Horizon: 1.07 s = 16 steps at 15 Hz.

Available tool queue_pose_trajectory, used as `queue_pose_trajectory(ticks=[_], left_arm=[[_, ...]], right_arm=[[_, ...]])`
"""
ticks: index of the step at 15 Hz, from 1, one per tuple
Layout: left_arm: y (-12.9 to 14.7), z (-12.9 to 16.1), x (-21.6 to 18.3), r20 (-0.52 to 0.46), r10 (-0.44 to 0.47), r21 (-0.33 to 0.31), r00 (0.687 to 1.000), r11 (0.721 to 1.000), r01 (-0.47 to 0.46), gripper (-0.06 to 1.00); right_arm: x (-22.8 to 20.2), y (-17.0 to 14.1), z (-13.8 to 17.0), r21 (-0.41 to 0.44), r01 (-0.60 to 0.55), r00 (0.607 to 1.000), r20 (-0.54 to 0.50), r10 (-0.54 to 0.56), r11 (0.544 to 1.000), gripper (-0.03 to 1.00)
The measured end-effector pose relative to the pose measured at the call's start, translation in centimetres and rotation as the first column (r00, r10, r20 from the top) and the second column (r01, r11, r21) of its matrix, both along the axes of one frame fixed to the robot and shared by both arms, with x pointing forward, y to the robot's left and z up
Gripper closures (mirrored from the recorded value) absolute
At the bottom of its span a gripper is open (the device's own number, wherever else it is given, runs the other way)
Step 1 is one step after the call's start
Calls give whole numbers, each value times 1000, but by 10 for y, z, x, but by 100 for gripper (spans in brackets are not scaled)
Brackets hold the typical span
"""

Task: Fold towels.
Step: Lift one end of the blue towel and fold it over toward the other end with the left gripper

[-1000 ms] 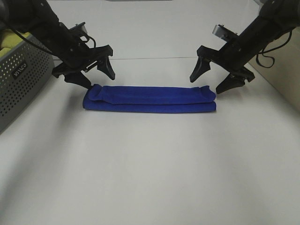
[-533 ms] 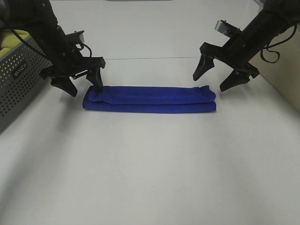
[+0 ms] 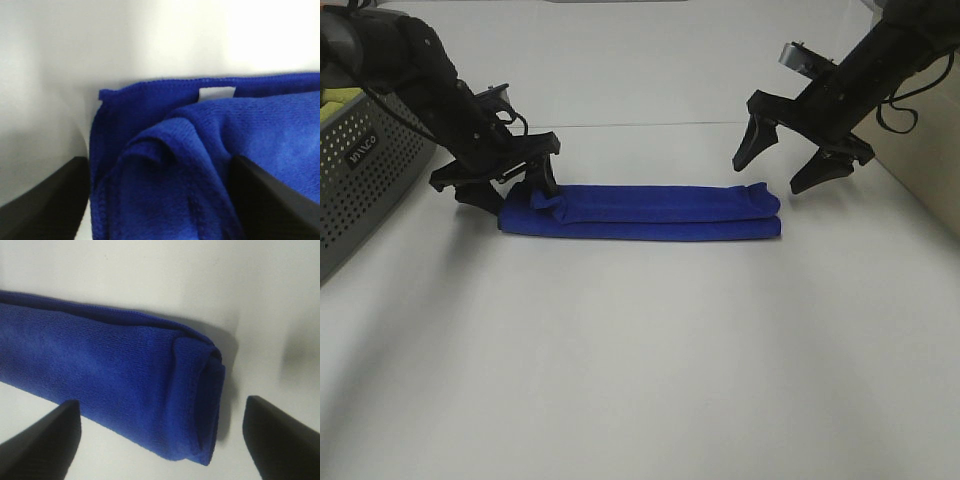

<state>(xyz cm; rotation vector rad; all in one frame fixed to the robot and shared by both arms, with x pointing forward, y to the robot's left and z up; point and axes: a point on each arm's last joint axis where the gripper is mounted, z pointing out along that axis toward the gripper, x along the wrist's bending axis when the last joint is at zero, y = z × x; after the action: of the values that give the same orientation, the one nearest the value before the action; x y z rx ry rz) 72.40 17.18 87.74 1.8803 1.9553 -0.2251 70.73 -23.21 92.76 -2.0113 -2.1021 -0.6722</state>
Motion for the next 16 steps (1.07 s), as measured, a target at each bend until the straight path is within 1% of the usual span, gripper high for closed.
queue_pose_trajectory(ticks=[1,2,3,4,5,6,7,9,10,11,13,14,15,16], left_arm=[[-1,-1,1,6,3,-7,1000,1000,-3,26],[-2,-4,0,0,5,-8,1000,1000,-5,34],[-2,-6,0,-6,6,-9,1000,1000,-6,47],[-2,-7,0,-7,5,-8,1000,1000,-5,55],[-1,-9,1,-6,6,-5,1000,1000,-6,77],[-1,-9,1,-5,5,-4,1000,1000,-5,82],[-1,-8,1,-3,4,-1,1000,1000,-4,83],[1,-3,0,9,-15,28,1000,999,14,83],[8,2,0,10,-39,73,999,997,38,83],[21,19,3,26,-68,167,997,984,63,83],[35,54,4,49,-95,292,994,953,77,83],[36,72,5,61,-98,305,993,949,75,83],[34,87,6,62,-94,286,994,956,73,83],[25,98,5,66,-96,241,993,967,78,83]], right_arm=[[0,0,0,0,0,1000,0,0,1000,14],[0,0,0,0,1,1000,2,-1,1000,14],[0,0,0,-1,2,1000,4,-2,1000,14],[1,0,0,-1,4,1000,8,-4,1000,14],[1,0,0,-1,4,1000,9,-4,1000,14],[1,0,0,-1,4,1000,9,-4,1000,14],[1,0,0,-1,4,1000,9,-4,1000,14],[1,0,0,-2,5,1000,11,-5,1000,14],[1,0,0,-2,7,1000,13,-7,1000,14],[1,0,0,-2,7,1000,13,-7,1000,14],[2,0,0,-2,8,1000,16,-8,1000,14],[2,0,0,0,10,1000,17,-10,1000,14],[2,0,0,0,12,1000,18,-12,1000,14],[2,0,0,1,12,1000,18,-12,1000,14]])
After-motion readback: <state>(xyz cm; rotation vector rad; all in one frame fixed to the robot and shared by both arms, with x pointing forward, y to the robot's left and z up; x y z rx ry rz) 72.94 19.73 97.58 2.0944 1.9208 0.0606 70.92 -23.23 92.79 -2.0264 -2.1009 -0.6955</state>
